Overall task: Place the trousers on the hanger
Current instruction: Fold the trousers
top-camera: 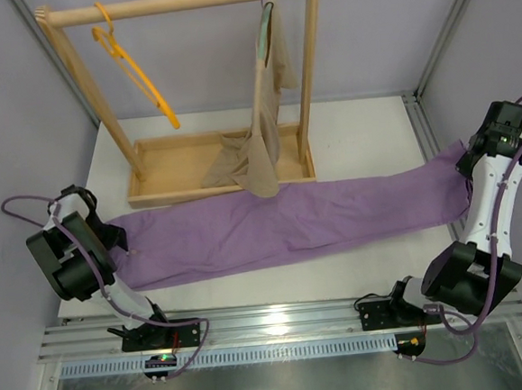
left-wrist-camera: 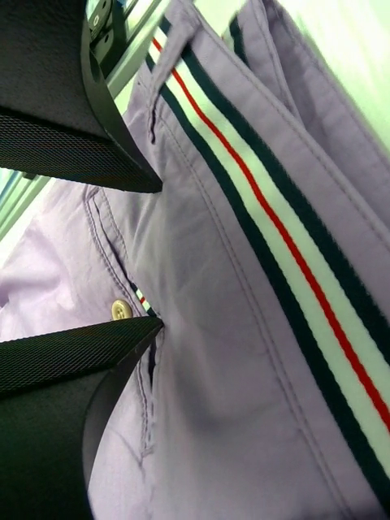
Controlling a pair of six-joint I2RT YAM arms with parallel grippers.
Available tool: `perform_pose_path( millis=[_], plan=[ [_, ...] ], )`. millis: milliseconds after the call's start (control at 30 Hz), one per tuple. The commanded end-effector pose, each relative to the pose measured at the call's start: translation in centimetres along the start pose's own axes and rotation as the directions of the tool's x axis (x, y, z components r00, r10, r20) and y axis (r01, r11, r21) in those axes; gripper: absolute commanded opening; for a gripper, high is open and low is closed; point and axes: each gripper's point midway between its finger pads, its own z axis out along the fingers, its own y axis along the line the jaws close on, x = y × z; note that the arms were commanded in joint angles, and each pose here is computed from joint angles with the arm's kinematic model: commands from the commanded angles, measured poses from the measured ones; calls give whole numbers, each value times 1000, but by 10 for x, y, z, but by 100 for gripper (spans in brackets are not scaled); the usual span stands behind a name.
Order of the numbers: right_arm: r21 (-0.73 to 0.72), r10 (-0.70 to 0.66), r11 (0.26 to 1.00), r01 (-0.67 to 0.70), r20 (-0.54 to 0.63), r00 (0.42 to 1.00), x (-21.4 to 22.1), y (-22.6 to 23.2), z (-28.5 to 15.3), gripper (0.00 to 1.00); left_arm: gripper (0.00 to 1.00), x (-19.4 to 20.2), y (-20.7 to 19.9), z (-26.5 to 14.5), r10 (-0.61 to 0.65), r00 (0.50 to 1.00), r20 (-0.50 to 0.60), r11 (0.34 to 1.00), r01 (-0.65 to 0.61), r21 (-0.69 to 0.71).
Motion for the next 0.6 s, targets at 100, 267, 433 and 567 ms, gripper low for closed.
perform_pose_path(
  millis=[100,267,433,567],
  plan=[
    [-41,21,999,-21,-10,1000,0,12,27,4,64,-37,29,-44,-145,963,229,985,163,-63],
    [-37,16,999,-17,-39,999,-3,15,31,4,67,-21,44,-43,-153,968,197,978,177,-108],
    [-66,17,998,-20,-39,999,0,20,32,4,68,5,52,-24,-162,979,121,975,178,-132],
    [-85,15,996,-19,-46,999,3,23,34,4,69,12,57,-19,-152,983,106,976,166,-141]
  ],
)
